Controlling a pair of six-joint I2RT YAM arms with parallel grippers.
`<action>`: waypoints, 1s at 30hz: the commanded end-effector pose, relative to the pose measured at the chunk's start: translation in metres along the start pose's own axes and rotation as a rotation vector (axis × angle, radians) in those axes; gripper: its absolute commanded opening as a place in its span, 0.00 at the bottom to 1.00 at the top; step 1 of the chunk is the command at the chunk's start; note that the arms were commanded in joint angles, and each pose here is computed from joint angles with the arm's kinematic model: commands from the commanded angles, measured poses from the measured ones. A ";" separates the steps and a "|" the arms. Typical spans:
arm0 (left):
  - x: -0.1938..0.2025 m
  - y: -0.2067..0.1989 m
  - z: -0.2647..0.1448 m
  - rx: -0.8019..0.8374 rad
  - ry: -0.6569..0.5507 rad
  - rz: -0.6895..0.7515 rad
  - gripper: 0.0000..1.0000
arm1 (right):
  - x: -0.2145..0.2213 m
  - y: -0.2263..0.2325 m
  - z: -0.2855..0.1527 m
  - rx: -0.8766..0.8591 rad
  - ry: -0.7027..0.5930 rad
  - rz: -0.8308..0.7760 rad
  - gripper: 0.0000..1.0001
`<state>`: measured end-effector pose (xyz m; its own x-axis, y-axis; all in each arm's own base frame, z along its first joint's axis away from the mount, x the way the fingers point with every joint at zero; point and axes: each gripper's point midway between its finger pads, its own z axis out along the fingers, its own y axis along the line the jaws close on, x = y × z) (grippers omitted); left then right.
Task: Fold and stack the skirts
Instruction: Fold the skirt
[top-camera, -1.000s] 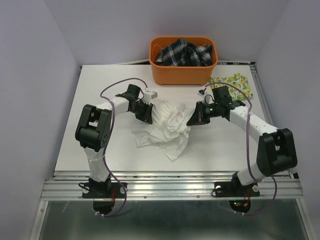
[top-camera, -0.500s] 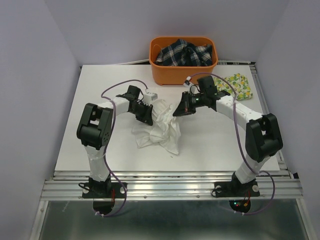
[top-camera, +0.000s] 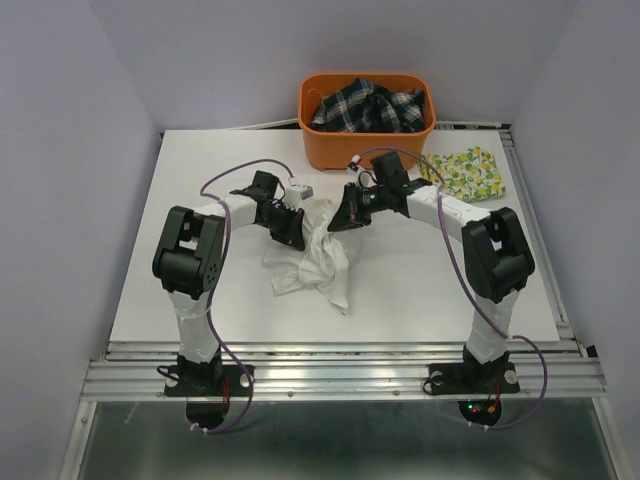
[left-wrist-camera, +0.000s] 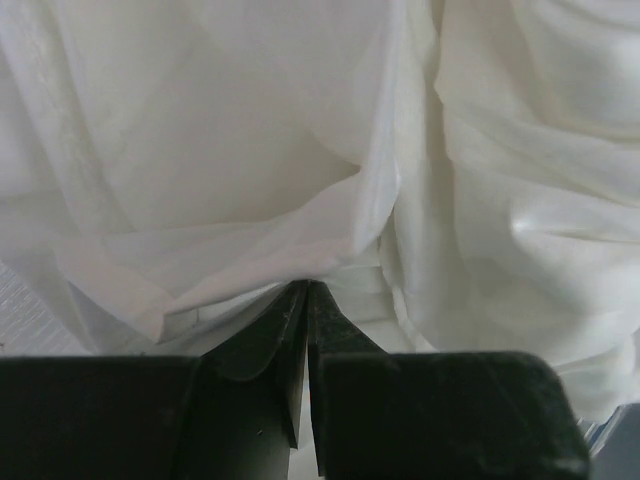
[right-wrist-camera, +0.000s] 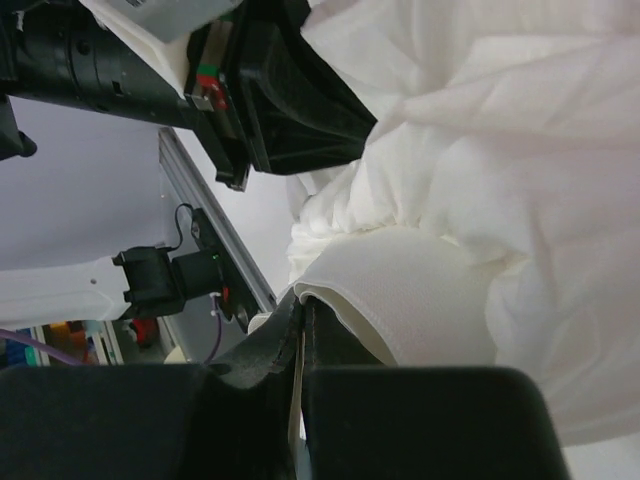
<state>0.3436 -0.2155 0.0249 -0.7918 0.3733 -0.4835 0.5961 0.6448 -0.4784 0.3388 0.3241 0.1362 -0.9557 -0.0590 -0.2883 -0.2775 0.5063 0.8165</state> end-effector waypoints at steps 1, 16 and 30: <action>0.003 -0.002 -0.002 0.012 -0.009 -0.006 0.16 | -0.028 0.047 0.013 -0.116 -0.068 -0.103 0.01; -0.013 -0.018 -0.041 0.029 -0.092 0.031 0.20 | -0.015 -0.034 0.080 -0.042 -0.066 0.092 0.01; -0.023 -0.013 -0.057 -0.010 -0.128 0.031 0.20 | -0.001 -0.039 0.073 -0.021 -0.061 0.094 0.01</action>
<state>0.3396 -0.1896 0.0883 -0.7294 0.3391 -0.5941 0.6416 0.6403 -0.4223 0.3586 0.3711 0.0617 -0.9793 0.0316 -0.1999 -0.1614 0.4742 0.8655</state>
